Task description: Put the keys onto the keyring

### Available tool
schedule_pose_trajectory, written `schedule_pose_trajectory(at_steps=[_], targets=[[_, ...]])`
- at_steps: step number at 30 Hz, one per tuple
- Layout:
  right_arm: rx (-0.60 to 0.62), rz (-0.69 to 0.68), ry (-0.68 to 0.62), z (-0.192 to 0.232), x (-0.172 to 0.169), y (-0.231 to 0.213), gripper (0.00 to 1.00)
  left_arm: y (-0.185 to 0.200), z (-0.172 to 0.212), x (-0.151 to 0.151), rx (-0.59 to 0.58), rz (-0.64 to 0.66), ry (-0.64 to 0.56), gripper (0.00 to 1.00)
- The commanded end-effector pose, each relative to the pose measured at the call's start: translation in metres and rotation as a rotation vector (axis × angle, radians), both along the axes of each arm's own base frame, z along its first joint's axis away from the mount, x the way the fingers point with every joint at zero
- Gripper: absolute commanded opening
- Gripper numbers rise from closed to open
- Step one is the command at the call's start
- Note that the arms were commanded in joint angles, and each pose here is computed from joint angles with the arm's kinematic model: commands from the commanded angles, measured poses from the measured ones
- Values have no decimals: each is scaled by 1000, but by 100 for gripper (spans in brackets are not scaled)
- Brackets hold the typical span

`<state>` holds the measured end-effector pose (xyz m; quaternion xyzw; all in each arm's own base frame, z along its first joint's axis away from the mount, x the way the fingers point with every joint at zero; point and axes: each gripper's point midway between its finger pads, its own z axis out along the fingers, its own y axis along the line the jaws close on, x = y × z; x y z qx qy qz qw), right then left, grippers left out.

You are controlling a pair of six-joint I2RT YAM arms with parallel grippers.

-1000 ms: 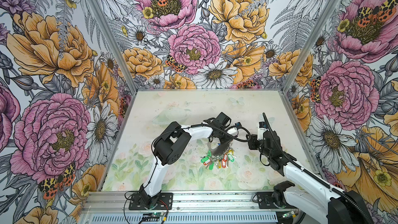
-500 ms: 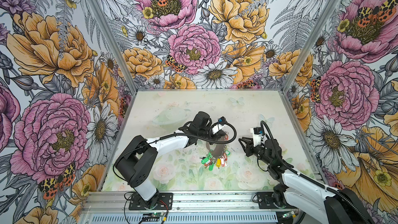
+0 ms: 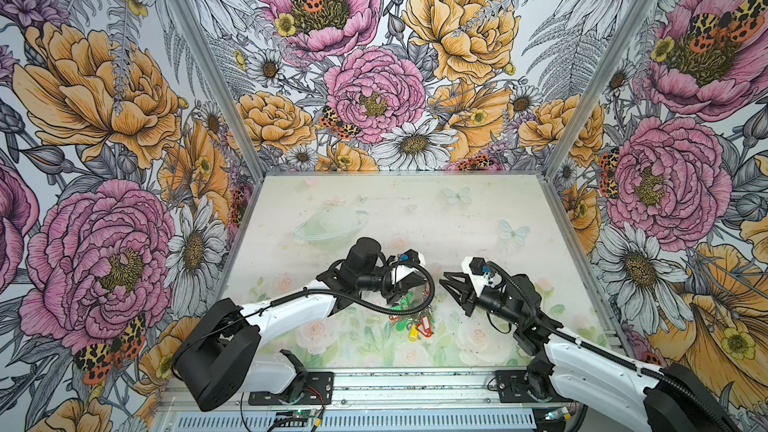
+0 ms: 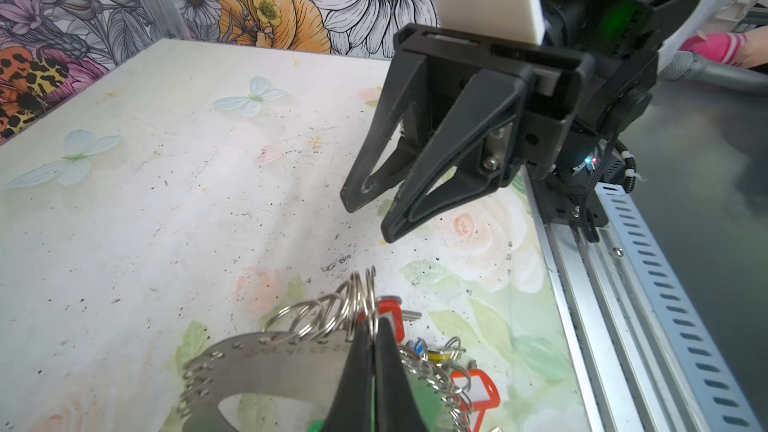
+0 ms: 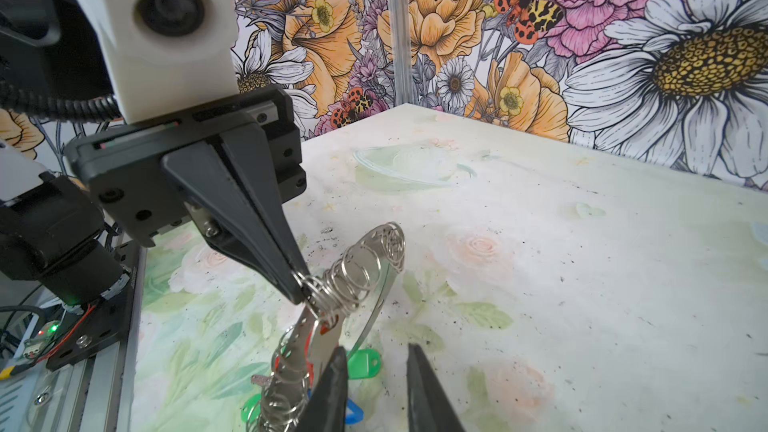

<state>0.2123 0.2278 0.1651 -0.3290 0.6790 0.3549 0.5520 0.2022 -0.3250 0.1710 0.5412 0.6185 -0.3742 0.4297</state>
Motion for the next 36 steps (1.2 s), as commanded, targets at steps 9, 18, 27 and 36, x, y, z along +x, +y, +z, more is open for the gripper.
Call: schedule_pose_trajectory(at_steps=[9,18,27,36], targets=[[17,212,-142,34,-34,26,20,6,27,-23,-119,-76,-74,0],[-44,240,-134,24,-38,35,15,7,26,-28,-126,-102,-70,0],[-58,279,-126,21,-43,41,13,7,26,-31,-130,-117,-77,0],[-68,306,-115,16,-47,46,13,4,22,-30,-120,-121,-64,0]])
